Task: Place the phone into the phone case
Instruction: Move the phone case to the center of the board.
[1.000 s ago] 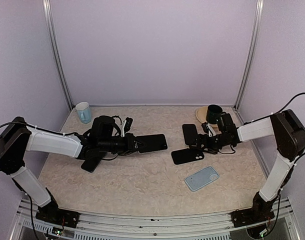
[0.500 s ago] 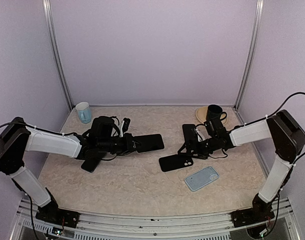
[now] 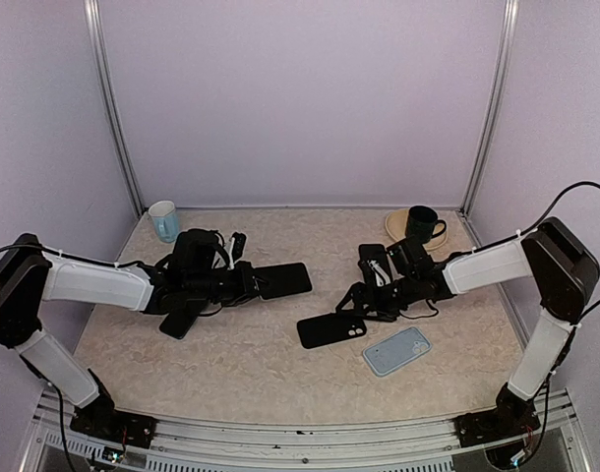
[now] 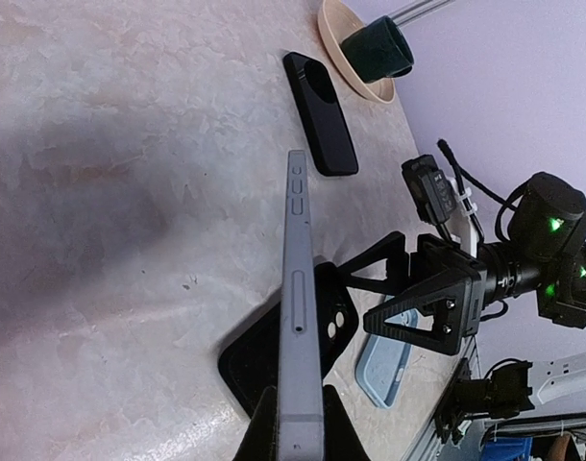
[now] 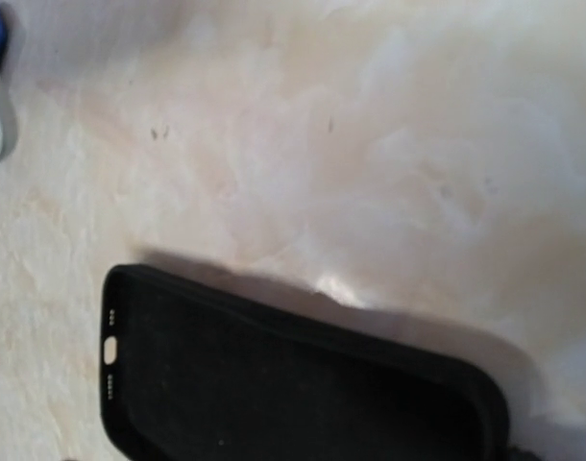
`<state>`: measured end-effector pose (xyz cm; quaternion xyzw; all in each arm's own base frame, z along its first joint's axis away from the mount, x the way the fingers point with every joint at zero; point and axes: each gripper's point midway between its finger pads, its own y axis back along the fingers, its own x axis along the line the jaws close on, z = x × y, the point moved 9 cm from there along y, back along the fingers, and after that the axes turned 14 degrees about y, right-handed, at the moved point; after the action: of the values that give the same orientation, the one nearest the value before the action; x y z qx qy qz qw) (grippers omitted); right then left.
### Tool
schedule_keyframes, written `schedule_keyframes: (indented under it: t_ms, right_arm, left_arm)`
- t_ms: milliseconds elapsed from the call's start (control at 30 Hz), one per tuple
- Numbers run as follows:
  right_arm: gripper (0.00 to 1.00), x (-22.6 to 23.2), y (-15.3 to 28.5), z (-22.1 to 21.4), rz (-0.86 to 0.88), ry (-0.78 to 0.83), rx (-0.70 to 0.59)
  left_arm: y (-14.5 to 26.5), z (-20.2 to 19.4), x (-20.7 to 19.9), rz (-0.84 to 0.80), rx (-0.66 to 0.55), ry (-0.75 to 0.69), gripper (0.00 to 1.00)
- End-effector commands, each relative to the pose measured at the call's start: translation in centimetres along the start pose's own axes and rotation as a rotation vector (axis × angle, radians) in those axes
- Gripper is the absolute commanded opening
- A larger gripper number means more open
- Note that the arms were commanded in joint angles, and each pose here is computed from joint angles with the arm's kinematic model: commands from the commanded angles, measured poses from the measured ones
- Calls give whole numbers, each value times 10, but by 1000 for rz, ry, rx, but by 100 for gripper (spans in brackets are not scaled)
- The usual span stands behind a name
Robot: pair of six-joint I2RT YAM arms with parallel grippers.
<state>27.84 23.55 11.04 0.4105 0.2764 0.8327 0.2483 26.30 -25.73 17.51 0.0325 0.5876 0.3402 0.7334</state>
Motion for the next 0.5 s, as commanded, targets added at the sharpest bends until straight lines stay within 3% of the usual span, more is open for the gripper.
schedule_keyframes:
  t_ms: [0, 467]
  right_arm:
    - [94, 11, 4, -1, 35, 5, -16]
    - [100, 2, 29, 16, -38, 28, -61]
  left_arm:
    - [12, 7, -13, -40, -44, 7, 0]
    - [5, -13, -36, -86, 68, 148, 0]
